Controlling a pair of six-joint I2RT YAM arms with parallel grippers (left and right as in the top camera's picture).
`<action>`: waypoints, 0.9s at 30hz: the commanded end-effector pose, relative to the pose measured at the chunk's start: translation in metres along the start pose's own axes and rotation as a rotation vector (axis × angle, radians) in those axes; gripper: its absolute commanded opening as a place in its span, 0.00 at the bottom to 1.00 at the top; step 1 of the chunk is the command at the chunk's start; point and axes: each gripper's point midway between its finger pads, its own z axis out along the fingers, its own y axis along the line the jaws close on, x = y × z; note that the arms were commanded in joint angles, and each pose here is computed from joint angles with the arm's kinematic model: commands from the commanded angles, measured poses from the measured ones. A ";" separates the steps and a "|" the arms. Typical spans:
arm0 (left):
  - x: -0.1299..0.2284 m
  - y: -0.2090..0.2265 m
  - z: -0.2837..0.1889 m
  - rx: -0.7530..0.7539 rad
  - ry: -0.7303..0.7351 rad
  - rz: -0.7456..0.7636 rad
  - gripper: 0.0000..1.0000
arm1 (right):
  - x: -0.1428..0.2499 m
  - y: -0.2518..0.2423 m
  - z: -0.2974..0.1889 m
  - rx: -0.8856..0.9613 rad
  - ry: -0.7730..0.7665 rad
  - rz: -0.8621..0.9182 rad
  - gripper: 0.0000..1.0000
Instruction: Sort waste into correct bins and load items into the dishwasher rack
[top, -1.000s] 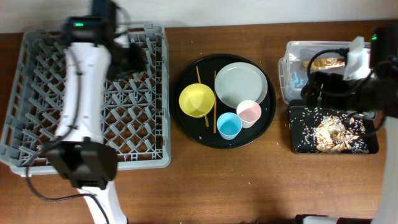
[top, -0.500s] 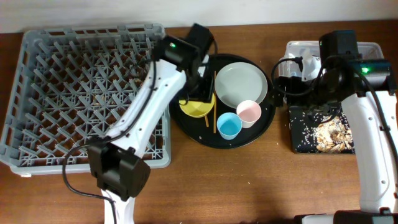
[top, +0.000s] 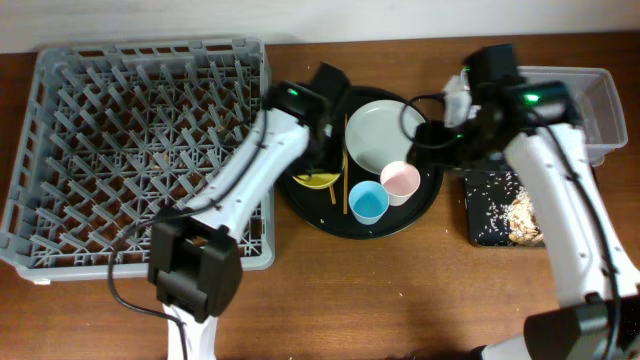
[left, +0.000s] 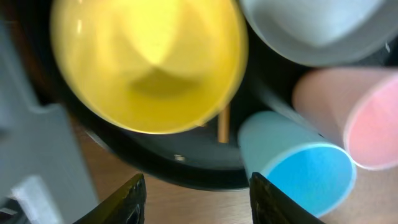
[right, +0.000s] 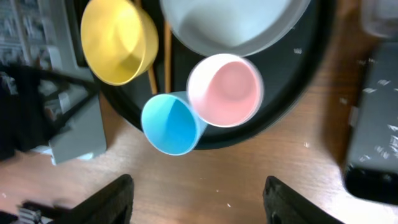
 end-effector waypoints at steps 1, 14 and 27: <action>-0.038 0.049 -0.026 0.000 -0.074 -0.140 0.53 | 0.006 0.009 0.033 0.121 0.048 0.087 0.49; -0.054 0.098 -0.032 -0.068 -0.111 -0.222 0.53 | 0.052 -0.006 0.134 0.367 0.099 0.264 0.31; -0.054 0.098 -0.032 -0.068 -0.111 -0.221 0.54 | 0.065 -0.008 0.146 0.347 0.142 0.271 0.04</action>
